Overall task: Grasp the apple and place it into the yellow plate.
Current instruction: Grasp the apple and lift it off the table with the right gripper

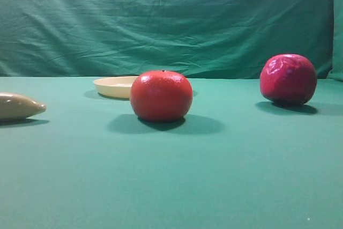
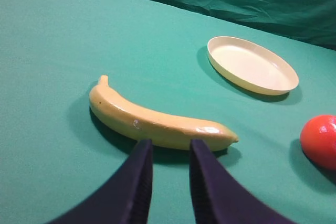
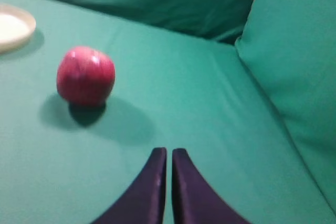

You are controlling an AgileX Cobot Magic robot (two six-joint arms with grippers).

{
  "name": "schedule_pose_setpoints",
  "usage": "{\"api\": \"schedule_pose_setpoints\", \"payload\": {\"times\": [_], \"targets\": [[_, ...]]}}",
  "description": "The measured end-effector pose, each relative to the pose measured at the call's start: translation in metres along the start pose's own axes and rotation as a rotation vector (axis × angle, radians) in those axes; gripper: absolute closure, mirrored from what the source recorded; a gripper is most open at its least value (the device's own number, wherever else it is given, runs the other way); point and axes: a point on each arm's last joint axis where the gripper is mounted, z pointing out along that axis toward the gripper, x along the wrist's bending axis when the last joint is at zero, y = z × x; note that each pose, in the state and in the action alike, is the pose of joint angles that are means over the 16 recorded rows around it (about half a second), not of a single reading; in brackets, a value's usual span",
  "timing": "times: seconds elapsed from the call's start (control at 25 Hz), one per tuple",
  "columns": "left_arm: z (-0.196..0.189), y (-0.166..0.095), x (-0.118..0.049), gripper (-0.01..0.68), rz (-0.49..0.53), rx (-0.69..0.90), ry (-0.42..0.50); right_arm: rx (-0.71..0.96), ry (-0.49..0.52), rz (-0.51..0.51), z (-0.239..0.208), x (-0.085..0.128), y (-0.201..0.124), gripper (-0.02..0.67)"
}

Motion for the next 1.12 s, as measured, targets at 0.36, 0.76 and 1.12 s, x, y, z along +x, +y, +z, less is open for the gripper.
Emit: {"api": "schedule_pose_setpoints", "payload": {"times": [0.36, 0.76, 1.12], "targets": [[0.000, 0.000, 0.000, 0.516, 0.000, 0.000, 0.000, 0.276, -0.005, -0.066, 0.034, 0.003, 0.059, 0.649], [0.000, 0.000, 0.000, 0.516, 0.000, 0.000, 0.000, 0.608, 0.058, -0.144, 0.127, 0.011, 0.091, 0.649], [0.000, 0.000, 0.000, 0.516, 0.000, 0.000, 0.000, 0.818, 0.190, -0.187, 0.212, 0.039, 0.076, 0.649]]}}
